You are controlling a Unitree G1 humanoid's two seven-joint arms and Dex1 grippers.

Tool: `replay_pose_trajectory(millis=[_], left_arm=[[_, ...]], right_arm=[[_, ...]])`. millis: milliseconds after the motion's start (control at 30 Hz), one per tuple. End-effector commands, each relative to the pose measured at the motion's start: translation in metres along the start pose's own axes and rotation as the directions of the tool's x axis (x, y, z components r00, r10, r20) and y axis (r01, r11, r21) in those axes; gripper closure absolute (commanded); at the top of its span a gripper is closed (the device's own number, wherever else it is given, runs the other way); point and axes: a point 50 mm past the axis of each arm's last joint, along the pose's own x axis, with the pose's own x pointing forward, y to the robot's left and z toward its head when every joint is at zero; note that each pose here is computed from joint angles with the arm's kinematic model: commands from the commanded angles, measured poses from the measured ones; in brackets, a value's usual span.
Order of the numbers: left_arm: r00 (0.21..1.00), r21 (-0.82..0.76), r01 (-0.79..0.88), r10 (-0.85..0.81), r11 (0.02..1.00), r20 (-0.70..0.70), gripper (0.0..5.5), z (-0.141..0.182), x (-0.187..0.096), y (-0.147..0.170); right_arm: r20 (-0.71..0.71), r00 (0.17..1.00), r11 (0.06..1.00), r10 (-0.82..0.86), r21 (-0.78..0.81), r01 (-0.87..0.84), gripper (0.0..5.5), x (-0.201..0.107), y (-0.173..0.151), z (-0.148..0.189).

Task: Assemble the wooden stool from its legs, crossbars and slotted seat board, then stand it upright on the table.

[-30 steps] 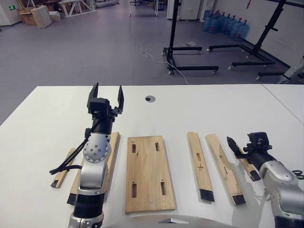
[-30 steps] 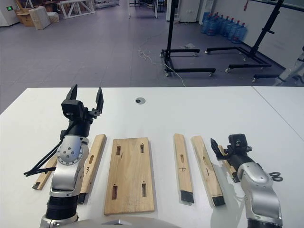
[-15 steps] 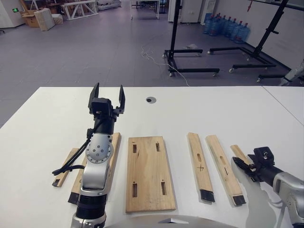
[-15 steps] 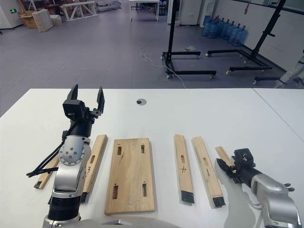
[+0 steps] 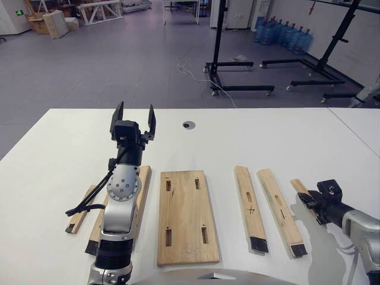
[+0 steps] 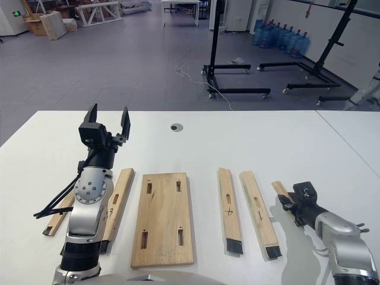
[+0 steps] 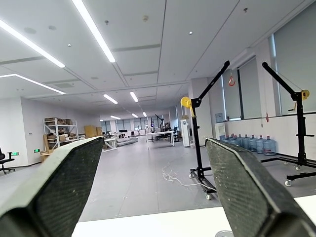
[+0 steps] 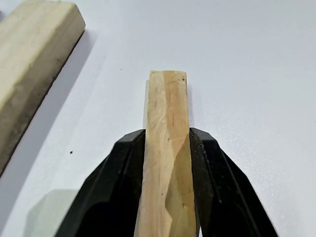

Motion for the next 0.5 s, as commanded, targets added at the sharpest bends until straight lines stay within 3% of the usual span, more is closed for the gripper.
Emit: replay_pose_trajectory(millis=[33,167,300,400,500], left_arm=[[1.000,-0.008,0.017,-0.017,1.000,0.000,1.74,-0.004,0.005,0.001],[0.998,-0.025,0.060,-0.059,0.998,0.012,1.74,-0.006,0.016,0.002],[0.994,-0.094,0.107,-0.106,0.990,0.019,1.74,-0.007,0.027,0.001],[0.987,-0.264,0.154,-0.161,0.952,-0.005,1.74,-0.011,0.027,-0.003],[0.947,-0.602,0.256,-0.320,0.756,0.001,1.74,-0.010,0.021,-0.019]], right_arm=[[0.002,0.998,0.995,-0.059,0.077,0.059,4.20,0.034,0.007,-0.001],[0.389,0.912,0.991,-0.130,0.041,0.124,4.21,0.070,0.008,0.116],[0.660,0.751,1.000,-0.020,0.002,0.025,4.21,0.069,0.051,0.207],[0.748,0.644,0.987,0.159,-0.113,-0.112,4.21,0.061,0.100,0.238],[0.746,0.530,0.915,0.403,-0.339,-0.218,4.21,0.053,0.162,0.234]])
